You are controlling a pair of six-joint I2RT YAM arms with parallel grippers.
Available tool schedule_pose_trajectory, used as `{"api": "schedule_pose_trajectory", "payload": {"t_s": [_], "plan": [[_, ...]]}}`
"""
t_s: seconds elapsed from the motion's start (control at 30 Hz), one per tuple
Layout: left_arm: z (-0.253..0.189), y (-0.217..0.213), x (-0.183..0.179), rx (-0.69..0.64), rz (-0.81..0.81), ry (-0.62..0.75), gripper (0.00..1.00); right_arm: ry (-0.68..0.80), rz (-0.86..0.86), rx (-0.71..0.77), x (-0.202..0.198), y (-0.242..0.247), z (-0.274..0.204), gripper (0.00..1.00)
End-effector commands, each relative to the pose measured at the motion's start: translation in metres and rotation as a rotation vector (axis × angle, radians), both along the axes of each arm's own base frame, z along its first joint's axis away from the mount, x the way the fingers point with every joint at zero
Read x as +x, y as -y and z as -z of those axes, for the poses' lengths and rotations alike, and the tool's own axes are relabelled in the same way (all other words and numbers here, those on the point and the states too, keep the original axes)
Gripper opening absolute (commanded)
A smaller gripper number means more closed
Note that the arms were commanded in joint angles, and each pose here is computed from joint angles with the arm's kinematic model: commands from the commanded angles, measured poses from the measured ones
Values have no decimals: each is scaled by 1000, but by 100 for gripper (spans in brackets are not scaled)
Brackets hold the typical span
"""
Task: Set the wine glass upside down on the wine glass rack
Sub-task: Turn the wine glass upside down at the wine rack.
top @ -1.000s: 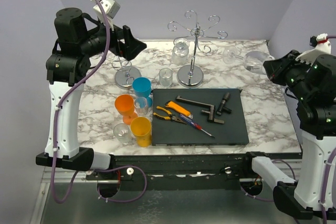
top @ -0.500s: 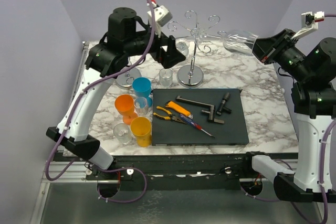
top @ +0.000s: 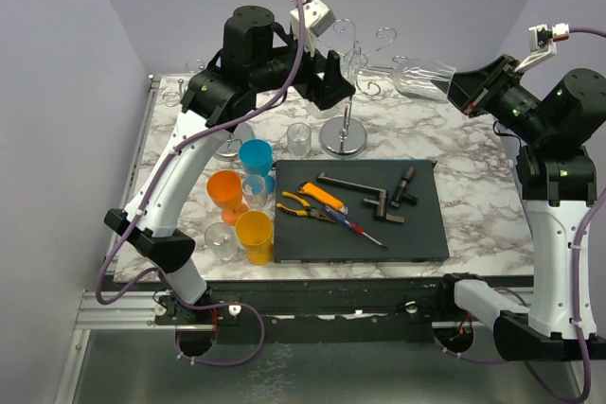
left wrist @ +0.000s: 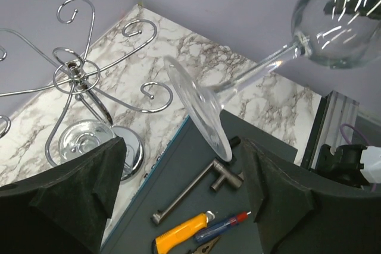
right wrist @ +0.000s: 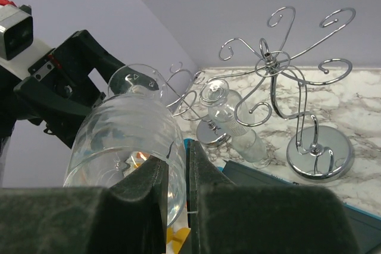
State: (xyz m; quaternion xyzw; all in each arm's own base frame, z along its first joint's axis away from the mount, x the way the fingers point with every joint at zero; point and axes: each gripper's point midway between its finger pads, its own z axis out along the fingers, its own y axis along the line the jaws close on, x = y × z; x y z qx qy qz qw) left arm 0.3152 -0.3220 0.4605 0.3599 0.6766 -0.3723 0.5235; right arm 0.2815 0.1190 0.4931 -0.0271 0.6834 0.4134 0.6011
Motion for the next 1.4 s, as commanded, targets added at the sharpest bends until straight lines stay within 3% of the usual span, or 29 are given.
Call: {"api": "schedule_pose_trajectory", "payload": {"t_s": [0.0, 0.13, 0.3, 0.43, 0.53, 0.63, 0.73, 1.0, 1.1, 1.37], "plan": [[-9, 10, 13, -42, -13, -2, 78, 46, -47, 29, -11, -6, -10, 0], [-4, 17, 14, -42, 13, -19, 65, 39, -65, 42, -11, -8, -8, 1], [-9, 18, 18, -39, 13, 14, 34, 22, -98, 58, -12, -12, -1, 0], [-15, 17, 18, -32, 19, 61, 20, 0, -128, 55, -13, -16, 9, 0], [-18, 15, 16, -5, 45, 128, 1, -20, -145, 53, -15, -18, 17, 3], [-19, 9, 15, 31, 53, 203, 0, -41, -156, 34, -18, -19, 25, 18], [-21, 3, 14, 77, 57, 294, 0, -50, -140, 9, -21, -16, 30, 39], [-35, -8, 4, 149, 108, 503, 0, -77, -134, -18, -28, -15, 47, 61], [-42, -14, 1, 181, 115, 593, 0, -96, -108, -58, -29, -11, 56, 74], [-48, -30, -7, 317, 155, 881, 0, -56, -54, -154, -41, -2, 43, 88]]}}
